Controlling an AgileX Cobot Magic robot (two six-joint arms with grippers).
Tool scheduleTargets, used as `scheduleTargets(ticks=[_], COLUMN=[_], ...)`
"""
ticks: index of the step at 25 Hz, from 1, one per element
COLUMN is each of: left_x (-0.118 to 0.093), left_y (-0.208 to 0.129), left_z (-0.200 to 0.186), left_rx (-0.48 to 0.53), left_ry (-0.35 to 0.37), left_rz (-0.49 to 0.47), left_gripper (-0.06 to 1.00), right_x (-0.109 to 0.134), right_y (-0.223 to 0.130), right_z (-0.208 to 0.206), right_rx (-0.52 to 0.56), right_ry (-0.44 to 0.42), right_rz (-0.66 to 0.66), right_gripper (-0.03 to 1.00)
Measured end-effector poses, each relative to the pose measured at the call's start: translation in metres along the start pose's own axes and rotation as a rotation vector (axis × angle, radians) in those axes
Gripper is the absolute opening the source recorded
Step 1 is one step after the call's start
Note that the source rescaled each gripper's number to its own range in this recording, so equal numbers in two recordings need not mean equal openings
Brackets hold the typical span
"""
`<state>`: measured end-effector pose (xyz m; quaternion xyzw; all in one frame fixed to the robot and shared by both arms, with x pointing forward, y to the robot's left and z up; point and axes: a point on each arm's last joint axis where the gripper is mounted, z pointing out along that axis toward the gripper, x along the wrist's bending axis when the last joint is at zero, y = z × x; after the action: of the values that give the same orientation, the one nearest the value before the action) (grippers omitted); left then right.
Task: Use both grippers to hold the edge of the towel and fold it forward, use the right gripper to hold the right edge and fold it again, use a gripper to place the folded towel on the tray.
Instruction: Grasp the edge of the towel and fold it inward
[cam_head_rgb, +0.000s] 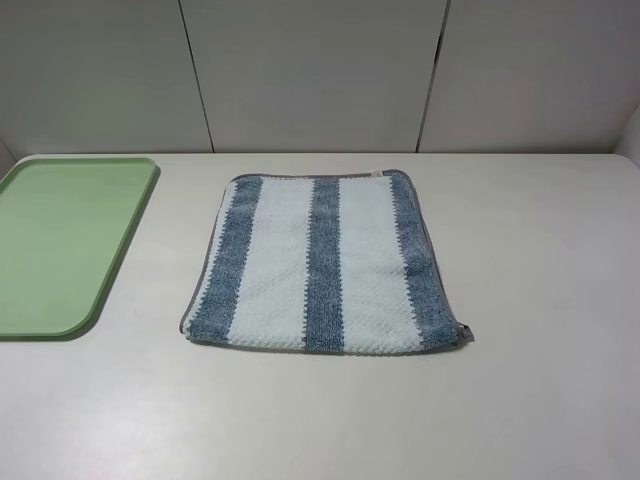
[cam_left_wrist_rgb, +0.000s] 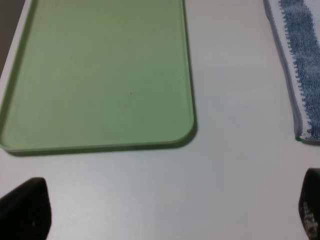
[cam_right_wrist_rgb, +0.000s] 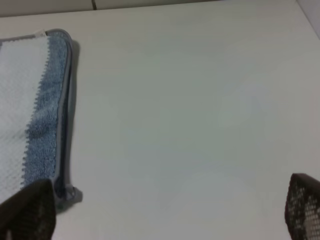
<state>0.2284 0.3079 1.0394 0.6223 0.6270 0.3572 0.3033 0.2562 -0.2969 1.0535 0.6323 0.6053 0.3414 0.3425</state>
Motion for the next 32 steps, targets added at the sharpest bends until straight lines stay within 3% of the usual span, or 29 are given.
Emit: scheduleTargets(ticks=[32], left_x=[0.0000], left_y=[0.0000], left_z=[0.0000], left_rx=[0.000], left_ry=[0.000], left_rz=[0.000], left_gripper=[0.99], right_x=[0.0000], right_y=[0.0000], right_z=[0.0000], right_rx=[0.000], right_ry=[0.000], right_rz=[0.000], right_gripper=[1.00])
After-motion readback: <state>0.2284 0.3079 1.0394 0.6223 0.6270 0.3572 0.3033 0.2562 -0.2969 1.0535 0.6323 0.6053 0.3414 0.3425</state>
